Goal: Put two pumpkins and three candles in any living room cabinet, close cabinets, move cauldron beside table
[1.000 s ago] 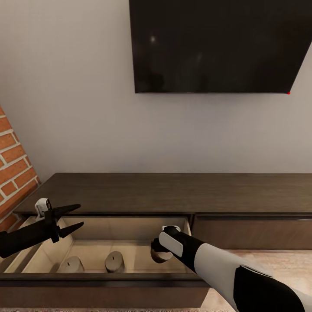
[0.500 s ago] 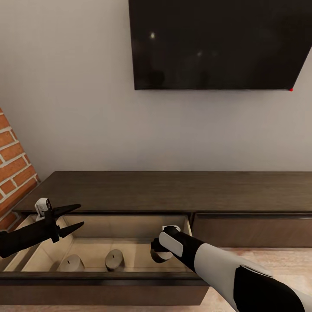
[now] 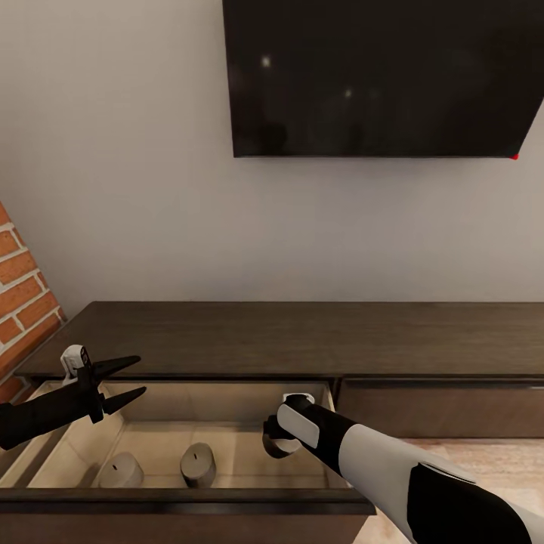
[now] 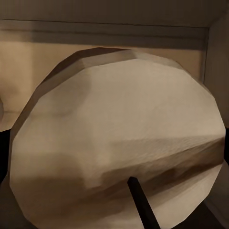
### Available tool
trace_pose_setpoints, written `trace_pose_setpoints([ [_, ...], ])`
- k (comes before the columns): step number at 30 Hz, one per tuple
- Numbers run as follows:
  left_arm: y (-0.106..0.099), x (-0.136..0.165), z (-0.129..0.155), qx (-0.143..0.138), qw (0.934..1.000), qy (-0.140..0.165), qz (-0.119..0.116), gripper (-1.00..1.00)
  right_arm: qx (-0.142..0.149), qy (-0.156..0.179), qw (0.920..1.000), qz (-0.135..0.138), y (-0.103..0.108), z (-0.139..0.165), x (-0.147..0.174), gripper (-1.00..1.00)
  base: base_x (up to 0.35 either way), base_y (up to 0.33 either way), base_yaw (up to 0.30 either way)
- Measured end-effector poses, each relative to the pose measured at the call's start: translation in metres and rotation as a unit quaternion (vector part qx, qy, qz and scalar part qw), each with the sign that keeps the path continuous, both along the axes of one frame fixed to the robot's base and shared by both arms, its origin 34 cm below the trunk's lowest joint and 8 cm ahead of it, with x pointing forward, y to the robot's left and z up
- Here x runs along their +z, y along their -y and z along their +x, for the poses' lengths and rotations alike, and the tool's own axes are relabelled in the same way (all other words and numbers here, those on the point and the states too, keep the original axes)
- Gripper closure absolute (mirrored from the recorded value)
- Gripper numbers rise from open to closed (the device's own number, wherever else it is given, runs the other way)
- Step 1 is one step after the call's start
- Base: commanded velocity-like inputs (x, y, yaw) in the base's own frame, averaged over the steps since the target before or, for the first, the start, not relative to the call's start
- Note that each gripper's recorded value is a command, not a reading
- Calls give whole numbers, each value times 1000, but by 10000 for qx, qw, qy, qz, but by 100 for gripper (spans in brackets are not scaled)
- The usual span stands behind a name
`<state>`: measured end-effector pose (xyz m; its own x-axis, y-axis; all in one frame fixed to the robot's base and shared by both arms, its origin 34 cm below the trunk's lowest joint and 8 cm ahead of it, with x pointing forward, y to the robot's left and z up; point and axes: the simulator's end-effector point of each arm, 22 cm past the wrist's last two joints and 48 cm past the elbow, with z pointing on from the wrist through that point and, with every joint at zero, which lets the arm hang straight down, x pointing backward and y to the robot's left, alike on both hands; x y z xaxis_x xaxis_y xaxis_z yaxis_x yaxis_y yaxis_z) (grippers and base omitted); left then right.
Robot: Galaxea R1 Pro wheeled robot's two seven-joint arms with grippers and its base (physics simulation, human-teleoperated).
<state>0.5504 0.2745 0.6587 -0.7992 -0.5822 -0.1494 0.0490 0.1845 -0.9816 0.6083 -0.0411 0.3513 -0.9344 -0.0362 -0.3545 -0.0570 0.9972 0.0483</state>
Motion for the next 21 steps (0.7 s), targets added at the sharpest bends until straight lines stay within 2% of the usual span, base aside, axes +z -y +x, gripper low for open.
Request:
trace_pose_setpoints([
  [10, 0, 2, 0, -5, 10000, -4, -62, -100, -3, 6, 10000, 10, 0, 0, 0, 100, 4, 0, 0],
  [21, 3, -16, 5, -37, 9998, -185, -113, -100, -12, -214, 9998, 14, 0, -7, -25, 100, 0, 0, 0],
])
